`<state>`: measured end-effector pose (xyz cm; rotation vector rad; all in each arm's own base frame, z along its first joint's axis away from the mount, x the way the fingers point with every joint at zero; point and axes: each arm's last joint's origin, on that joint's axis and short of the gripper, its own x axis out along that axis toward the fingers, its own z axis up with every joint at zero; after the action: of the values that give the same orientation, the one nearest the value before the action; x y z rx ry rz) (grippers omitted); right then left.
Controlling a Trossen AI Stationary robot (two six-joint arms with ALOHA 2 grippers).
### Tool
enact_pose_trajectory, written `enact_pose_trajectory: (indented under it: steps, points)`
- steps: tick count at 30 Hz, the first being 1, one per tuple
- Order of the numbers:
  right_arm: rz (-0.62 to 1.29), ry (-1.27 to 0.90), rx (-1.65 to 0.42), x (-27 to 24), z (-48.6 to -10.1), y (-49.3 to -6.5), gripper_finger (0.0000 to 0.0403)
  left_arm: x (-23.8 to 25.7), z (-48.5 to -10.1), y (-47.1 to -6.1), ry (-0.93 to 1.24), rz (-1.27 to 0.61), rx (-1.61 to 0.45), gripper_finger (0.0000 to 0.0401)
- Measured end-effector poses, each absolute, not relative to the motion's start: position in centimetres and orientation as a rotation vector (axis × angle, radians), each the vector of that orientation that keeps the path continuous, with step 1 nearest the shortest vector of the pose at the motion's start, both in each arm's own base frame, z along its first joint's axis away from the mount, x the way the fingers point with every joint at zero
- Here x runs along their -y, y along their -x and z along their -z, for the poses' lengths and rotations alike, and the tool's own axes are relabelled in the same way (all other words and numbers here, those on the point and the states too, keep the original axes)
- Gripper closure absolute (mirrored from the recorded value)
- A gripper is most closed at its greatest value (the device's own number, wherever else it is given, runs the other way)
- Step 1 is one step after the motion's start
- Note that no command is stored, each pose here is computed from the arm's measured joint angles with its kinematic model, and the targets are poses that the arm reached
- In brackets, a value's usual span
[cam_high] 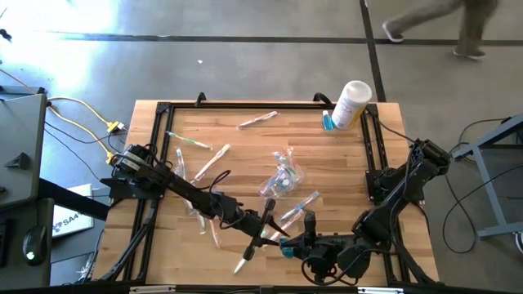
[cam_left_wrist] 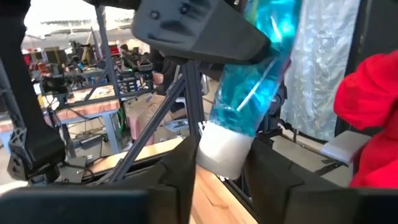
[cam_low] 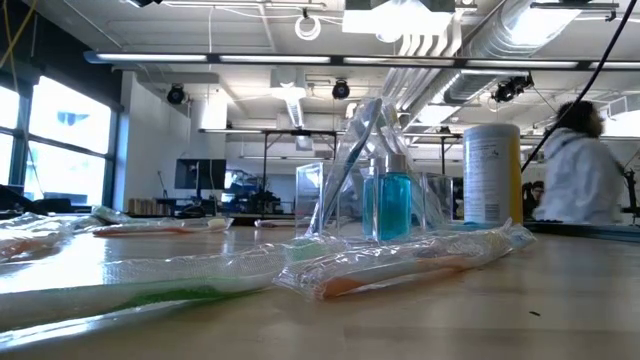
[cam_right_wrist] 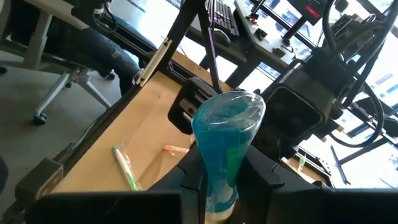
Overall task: Pick & Place toothbrushing station
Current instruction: Put the blue mouthwash into the transparent organizer
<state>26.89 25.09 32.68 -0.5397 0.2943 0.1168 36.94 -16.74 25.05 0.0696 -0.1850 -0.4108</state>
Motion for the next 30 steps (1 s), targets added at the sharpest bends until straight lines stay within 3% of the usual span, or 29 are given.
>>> enact_pose_trajectory:
  steps: [8,14,20,24,30]
  points:
    - [-0.113,0.538,-0.317,-25.0,-32.4,-26.8,0.0335,16.8,-25.0,-36.9,-0.093,0.408,0.181,0.0308]
    - [-0.095,0.571,-0.331,-25.3,-32.3,-26.2,0.0256,16.7,-24.8,-37.0,-0.085,0.404,0.170,0.0308]
    - [0.098,0.601,-0.298,-27.1,-32.2,-23.3,0.0167,16.6,-24.8,-36.9,-0.063,0.383,0.137,0.0308]
    - [0.182,0.595,-0.270,-28.6,-31.8,-20.1,0.0131,16.1,-25.1,-36.6,-0.015,0.265,0.028,0.0308]
    - [0.078,0.487,-0.278,-30.3,-30.8,-15.8,0.0120,15.5,-28.3,-36.5,0.005,0.067,-0.315,0.0309]
